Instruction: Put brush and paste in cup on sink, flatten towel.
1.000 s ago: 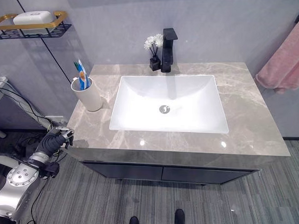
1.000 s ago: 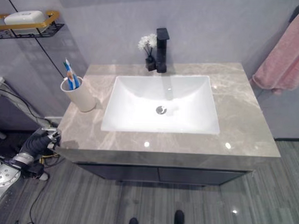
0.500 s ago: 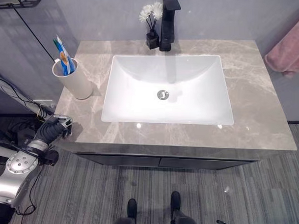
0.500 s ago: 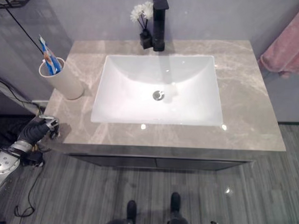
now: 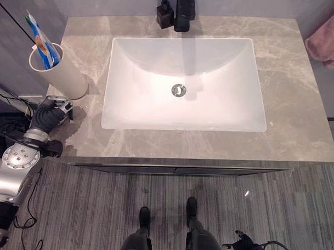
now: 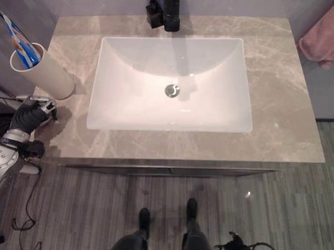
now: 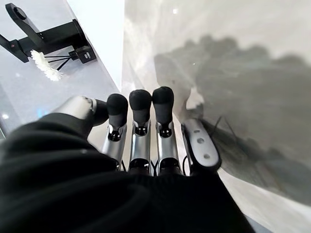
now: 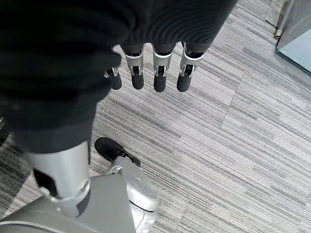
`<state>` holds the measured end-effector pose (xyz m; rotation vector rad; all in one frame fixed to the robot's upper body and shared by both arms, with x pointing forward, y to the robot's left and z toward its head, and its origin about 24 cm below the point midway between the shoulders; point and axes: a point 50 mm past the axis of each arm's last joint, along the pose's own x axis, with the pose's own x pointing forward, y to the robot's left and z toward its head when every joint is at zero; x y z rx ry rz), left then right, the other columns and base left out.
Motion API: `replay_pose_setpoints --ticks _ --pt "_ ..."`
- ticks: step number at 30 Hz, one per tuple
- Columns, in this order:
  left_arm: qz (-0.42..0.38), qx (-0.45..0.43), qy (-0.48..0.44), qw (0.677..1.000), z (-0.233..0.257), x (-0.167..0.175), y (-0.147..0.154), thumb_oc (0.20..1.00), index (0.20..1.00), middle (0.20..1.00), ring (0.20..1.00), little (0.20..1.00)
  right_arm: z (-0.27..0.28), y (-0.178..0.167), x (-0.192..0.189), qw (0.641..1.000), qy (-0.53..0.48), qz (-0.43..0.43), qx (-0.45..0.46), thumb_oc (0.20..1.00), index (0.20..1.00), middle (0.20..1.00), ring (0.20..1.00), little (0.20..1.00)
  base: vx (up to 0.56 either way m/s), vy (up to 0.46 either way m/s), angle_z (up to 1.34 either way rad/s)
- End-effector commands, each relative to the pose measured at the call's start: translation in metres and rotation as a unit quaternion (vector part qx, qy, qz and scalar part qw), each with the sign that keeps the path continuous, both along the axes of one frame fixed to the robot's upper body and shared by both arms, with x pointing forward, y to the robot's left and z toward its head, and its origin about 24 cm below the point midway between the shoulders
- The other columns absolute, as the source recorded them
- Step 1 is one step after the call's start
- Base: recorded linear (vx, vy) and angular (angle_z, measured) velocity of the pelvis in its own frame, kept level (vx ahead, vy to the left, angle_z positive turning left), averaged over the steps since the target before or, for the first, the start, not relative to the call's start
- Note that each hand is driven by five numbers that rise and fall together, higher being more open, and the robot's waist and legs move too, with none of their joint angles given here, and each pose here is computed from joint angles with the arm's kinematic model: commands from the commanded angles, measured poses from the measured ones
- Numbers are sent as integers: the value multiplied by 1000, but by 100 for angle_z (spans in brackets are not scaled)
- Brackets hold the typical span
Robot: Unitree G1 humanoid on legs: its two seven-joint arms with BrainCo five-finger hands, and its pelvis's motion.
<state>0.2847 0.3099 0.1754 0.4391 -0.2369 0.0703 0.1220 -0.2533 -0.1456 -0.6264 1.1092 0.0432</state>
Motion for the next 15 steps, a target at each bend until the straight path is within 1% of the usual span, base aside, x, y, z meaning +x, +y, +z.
replay_pose_setpoints --ticks 1,3,5,6,10,15 --pt "17 26 11 999 -2 3 6 200 200 200 200 200 8 -5 17 999 -28 7 -17 1000 1000 1000 1000 1000 0 0 0" --pt "17 25 7 999 -1 4 5 200 200 200 200 200 9 -5 19 999 -31 9 -18 1000 1000 1000 1000 1000 0 0 0" --pt "25 29 -7 999 6 7 5 200 200 200 200 200 14 -4 32 998 -55 14 -18 1000 1000 1000 1000 1000 21 21 0" --pt "32 35 -12 999 9 5 8 200 200 200 200 200 19 -4 38 997 -82 -7 -8 1000 1000 1000 1000 1000 23 30 -2" --pt "48 29 -23 998 13 2 14 200 200 200 200 200 24 -4 44 993 -117 -32 8 1000 1000 1000 1000 1000 15 29 -11" --pt "68 33 -36 997 20 4 21 200 200 200 200 200 17 -6 31 996 -85 -21 -5 1000 1000 1000 1000 1000 14 18 -13"
